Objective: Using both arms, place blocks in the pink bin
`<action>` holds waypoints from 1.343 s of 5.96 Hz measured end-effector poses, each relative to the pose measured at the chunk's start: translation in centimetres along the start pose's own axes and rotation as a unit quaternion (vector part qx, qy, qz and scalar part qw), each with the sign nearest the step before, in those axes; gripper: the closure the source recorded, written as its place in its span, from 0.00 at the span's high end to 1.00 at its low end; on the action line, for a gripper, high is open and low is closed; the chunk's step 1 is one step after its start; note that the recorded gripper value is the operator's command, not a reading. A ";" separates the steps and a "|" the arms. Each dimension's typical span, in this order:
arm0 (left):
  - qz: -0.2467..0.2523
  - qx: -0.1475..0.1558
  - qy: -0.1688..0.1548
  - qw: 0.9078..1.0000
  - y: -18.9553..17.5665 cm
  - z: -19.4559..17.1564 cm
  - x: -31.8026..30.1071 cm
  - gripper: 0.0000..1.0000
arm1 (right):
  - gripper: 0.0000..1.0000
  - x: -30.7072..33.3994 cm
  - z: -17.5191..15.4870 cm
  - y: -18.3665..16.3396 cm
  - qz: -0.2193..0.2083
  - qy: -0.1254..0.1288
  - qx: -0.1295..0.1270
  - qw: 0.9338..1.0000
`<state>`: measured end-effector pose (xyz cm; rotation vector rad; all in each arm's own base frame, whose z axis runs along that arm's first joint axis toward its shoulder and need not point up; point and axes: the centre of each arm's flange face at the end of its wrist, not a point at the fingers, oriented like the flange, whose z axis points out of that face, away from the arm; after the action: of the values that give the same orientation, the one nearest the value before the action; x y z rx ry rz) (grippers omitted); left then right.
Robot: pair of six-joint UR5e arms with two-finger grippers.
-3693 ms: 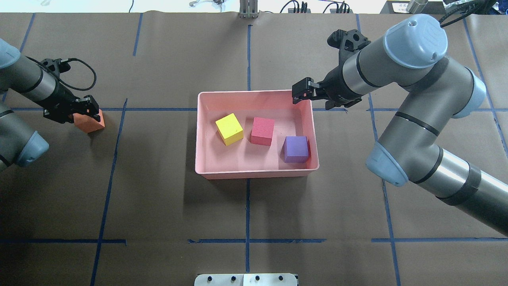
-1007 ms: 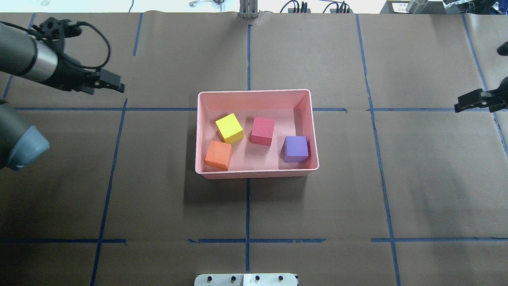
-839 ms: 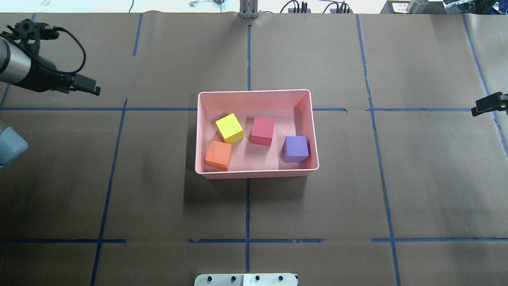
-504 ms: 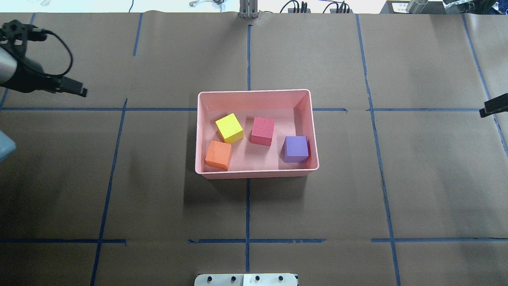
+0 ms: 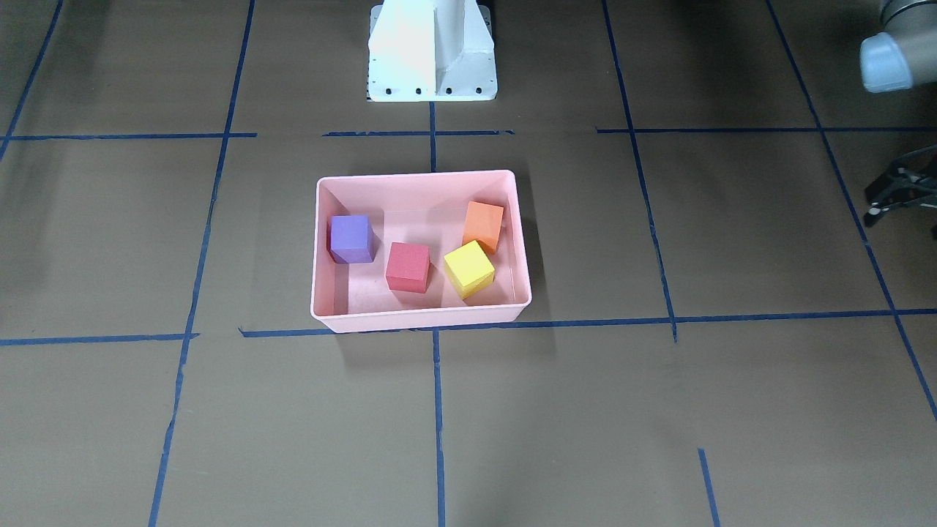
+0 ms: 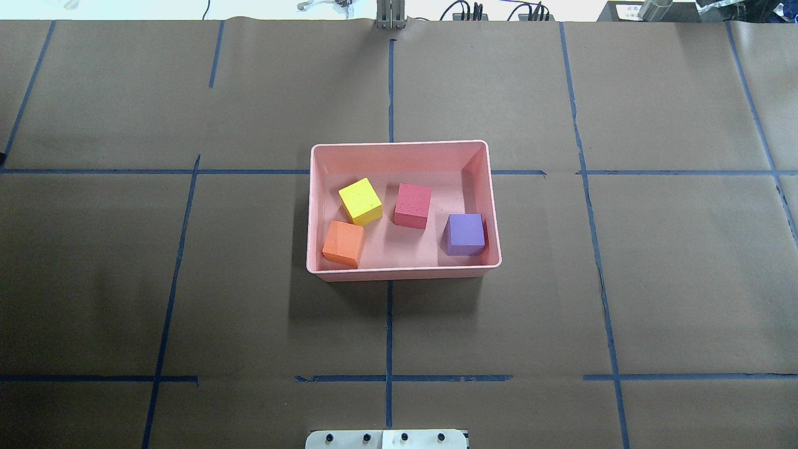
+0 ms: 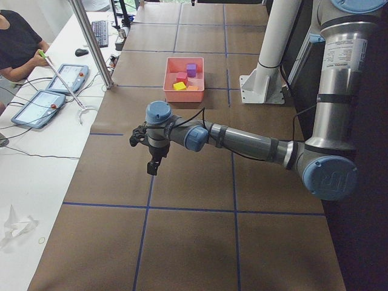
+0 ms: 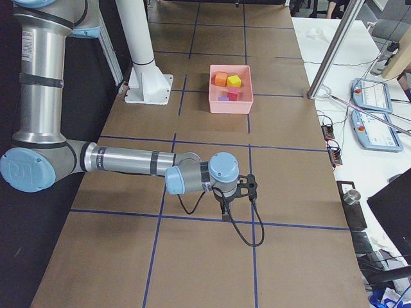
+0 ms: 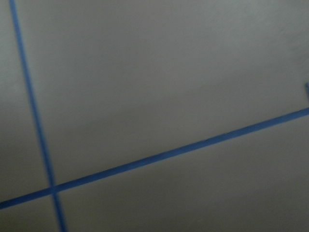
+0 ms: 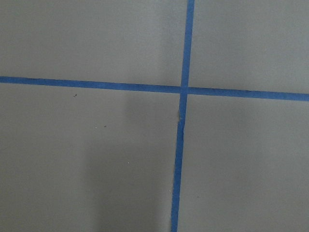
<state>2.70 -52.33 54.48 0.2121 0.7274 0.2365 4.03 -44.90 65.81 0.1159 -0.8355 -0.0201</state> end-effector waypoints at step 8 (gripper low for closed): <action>-0.040 -0.071 0.047 0.996 4.9 -0.5 -7.0 1.00 | 1.00 3.3 1.4 2.4 0.010 0.006 -0.052 0.999</action>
<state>-3.39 -49.65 59.90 0.0368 0.8080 0.2212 5.09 -42.85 69.44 0.0094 -0.8214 -0.0443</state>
